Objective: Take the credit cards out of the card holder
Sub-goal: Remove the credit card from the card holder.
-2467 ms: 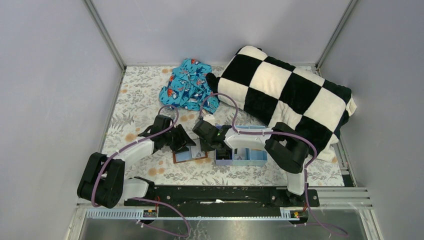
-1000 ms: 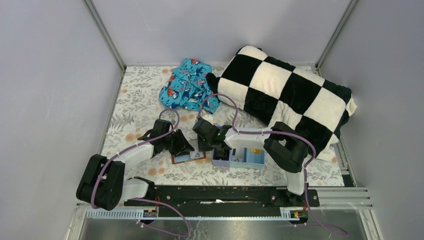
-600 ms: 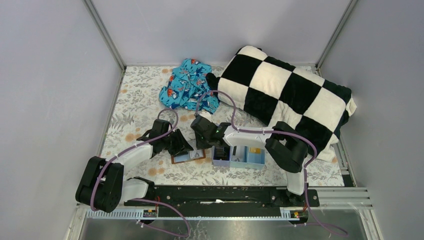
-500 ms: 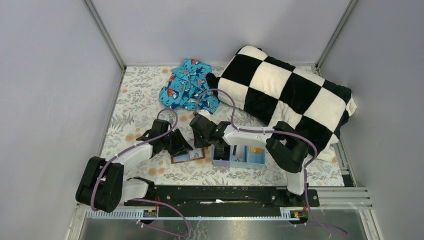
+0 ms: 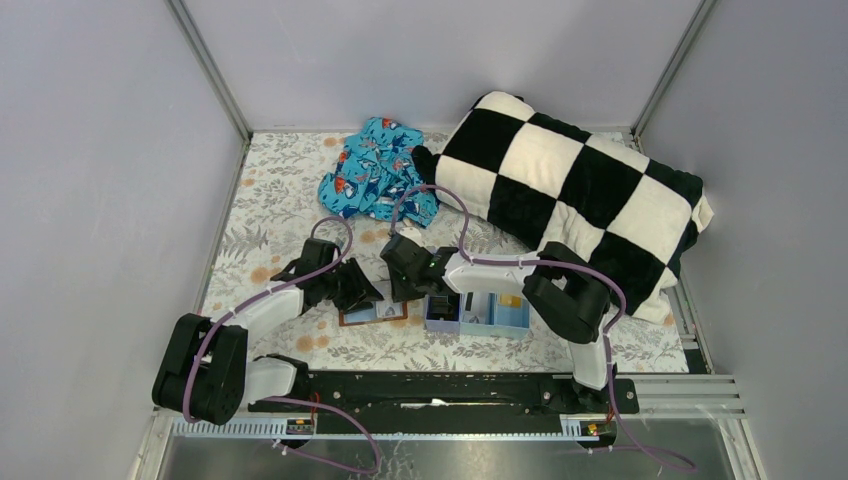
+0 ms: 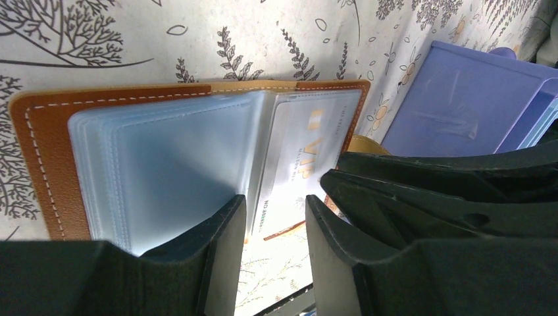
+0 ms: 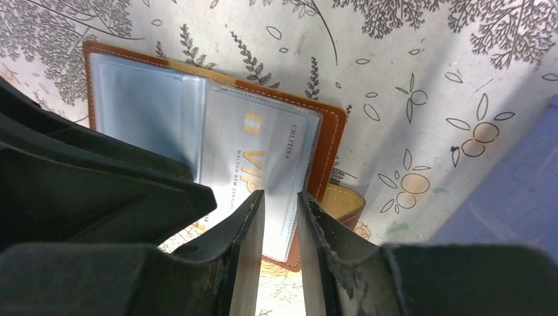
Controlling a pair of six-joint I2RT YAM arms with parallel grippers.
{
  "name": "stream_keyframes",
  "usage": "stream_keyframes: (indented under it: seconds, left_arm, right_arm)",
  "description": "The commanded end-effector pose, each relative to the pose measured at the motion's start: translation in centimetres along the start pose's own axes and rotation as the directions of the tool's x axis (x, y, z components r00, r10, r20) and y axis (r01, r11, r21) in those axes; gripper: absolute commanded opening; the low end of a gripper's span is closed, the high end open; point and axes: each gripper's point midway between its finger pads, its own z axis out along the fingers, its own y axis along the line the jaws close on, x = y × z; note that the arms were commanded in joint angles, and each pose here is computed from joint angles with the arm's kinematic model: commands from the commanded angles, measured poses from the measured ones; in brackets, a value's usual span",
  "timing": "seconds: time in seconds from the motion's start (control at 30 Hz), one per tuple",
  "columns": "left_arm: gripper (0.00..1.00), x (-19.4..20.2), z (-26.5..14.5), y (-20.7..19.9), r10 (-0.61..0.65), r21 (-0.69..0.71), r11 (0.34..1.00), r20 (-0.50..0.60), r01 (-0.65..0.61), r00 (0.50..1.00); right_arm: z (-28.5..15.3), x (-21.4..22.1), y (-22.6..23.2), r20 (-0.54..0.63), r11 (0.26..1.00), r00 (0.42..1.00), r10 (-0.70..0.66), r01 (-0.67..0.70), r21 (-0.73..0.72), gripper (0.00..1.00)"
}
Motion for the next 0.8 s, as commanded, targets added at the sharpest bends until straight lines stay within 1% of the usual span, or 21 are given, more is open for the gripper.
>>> stream_keyframes:
  seconds: [0.0, 0.33, 0.4, 0.53, 0.6, 0.73, 0.77]
  left_arm:
    - [0.43, -0.52, -0.20, -0.19, 0.022, 0.007, 1.000, 0.020, -0.022, 1.000]
    - [0.41, -0.57, -0.03, -0.13, 0.025, 0.009, 1.000, 0.021, -0.025, 0.999]
    - [0.38, -0.57, -0.07, -0.18, 0.023, 0.012, 1.000, 0.023, -0.024, 0.999]
    - [0.27, -0.66, -0.16, -0.22, 0.018, 0.015, 1.000, 0.032, -0.018, 0.999]
    - [0.25, -0.72, -0.25, -0.34, 0.019, 0.019, 1.000, 0.036, -0.020, 0.999]
    - [0.25, -0.87, -0.53, -0.78, 0.027, 0.034, 0.999, 0.046, -0.029, 0.999]
    - [0.22, -0.88, -0.63, -0.88, 0.029, 0.039, 0.999, 0.049, -0.031, 0.998]
  right_arm:
    - [0.67, 0.87, 0.09, -0.024, 1.000, 0.999, 0.025, -0.025, -0.018, 0.33]
    - [1.14, 1.42, -0.04, -0.036, 0.998, 0.998, 0.050, -0.052, -0.039, 0.30]
    - [0.92, 1.17, 0.03, -0.026, 0.998, 0.999, 0.047, -0.048, -0.041, 0.30]
    - [0.99, 0.96, -0.02, -0.022, 0.998, 0.999, 0.045, -0.046, -0.035, 0.30]
    - [1.16, 1.14, -0.01, -0.030, 0.998, 0.998, 0.047, -0.048, -0.035, 0.30]
    - [1.47, 1.45, -0.20, -0.039, 0.998, 0.998, 0.048, -0.049, -0.030, 0.30]
    - [1.57, 1.54, -0.33, -0.040, 0.998, 0.998, 0.049, -0.050, -0.025, 0.30]
